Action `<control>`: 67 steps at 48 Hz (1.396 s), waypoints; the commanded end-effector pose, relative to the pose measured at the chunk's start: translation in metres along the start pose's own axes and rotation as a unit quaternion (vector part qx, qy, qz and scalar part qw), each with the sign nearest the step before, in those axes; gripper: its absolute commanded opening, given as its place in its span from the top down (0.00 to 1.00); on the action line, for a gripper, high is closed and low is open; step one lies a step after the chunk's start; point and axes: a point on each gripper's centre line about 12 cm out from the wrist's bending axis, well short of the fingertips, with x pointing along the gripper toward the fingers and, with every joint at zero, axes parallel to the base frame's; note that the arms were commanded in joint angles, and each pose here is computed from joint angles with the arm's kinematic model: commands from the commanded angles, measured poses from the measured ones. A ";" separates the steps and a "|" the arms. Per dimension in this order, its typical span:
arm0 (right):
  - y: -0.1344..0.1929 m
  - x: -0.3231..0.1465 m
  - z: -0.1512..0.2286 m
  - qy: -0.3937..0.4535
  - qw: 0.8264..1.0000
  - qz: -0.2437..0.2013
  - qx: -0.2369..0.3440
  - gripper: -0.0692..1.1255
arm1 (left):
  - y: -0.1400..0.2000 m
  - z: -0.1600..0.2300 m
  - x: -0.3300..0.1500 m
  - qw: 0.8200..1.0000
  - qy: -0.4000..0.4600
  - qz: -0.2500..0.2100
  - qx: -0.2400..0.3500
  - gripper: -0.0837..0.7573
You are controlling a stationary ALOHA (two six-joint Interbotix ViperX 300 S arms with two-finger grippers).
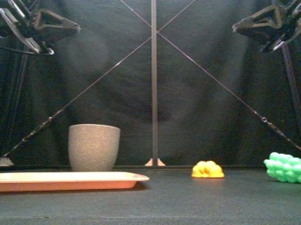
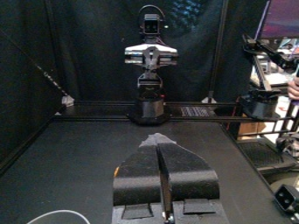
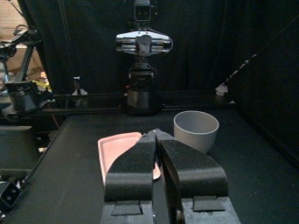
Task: Pick the green grapes then place it in the grey bowl
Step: Pick the green grapes
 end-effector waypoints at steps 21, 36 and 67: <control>0.003 -0.007 -0.072 0.272 0.936 -0.044 0.218 0.83 | 0.004 0.005 0.005 1.000 0.027 0.009 0.003 0.74; 0.006 -0.026 -0.116 0.362 0.844 -0.119 0.376 0.32 | 0.007 -0.005 0.002 0.999 0.040 0.018 0.005 0.74; -0.002 -0.019 -0.164 0.372 0.805 -0.193 0.421 0.12 | 0.012 -0.013 0.000 0.998 0.051 0.029 0.004 0.74</control>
